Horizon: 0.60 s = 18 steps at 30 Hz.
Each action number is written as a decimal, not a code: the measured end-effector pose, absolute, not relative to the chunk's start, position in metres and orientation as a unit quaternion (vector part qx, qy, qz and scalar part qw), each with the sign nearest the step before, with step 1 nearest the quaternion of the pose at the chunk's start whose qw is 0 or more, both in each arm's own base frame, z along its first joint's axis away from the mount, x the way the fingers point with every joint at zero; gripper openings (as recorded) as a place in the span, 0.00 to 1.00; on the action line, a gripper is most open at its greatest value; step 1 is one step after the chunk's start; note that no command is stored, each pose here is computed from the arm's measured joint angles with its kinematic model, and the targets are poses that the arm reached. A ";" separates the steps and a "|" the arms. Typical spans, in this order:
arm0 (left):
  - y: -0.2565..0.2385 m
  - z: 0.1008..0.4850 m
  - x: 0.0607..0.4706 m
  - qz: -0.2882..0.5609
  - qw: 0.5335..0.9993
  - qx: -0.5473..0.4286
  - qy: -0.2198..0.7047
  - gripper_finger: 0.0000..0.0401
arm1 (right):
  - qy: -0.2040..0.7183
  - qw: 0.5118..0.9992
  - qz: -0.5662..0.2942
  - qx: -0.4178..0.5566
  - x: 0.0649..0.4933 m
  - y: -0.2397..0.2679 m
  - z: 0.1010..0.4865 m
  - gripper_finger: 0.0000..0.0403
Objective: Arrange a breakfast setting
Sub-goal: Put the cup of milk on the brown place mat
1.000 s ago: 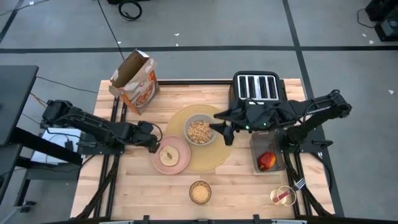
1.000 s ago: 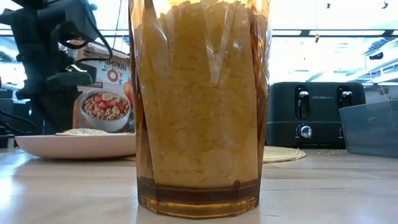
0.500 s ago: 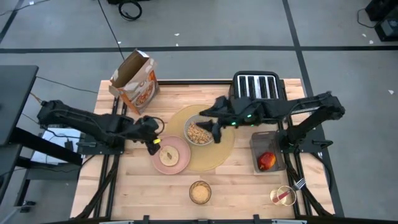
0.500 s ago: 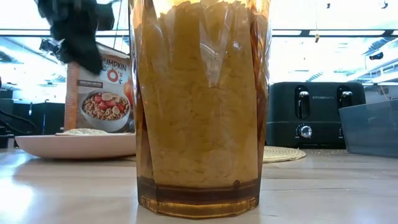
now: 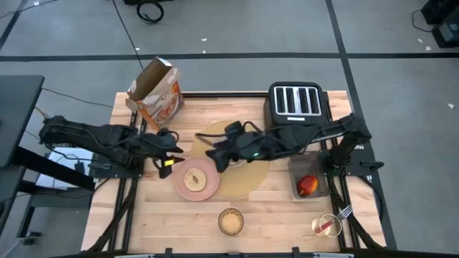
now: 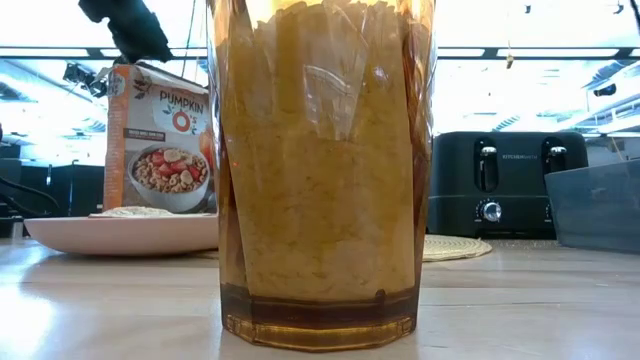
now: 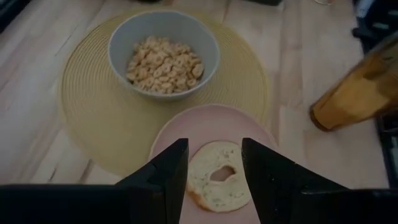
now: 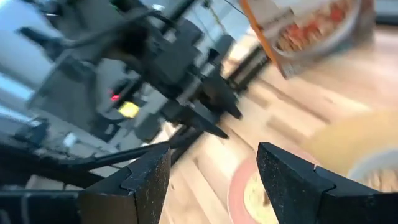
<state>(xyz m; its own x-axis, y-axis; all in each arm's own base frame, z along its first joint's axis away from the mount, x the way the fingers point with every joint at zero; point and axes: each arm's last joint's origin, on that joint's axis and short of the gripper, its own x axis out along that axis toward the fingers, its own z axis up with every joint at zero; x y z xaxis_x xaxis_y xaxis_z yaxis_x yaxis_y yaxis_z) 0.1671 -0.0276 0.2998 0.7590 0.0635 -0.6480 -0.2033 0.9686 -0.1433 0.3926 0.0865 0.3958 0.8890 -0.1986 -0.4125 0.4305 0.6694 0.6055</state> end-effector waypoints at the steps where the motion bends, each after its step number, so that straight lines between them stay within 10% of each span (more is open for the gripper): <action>1: -0.028 0.301 0.166 0.066 0.935 -0.097 0.336 0.39 | 0.170 0.892 -0.185 0.376 0.397 0.090 0.397 0.61; 18: -0.026 0.303 0.156 0.035 0.938 -0.020 0.344 0.39 | 0.270 0.797 -0.194 0.505 0.449 0.116 0.367 0.61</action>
<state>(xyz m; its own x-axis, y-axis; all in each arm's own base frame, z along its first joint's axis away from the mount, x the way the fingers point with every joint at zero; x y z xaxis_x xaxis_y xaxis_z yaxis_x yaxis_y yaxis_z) 0.1562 -0.0257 0.3029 0.7611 0.0530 -0.6465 -0.0802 0.9967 -0.0126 0.4489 0.1160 0.3672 0.7781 -0.0368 -0.6271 0.5826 0.4153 0.6986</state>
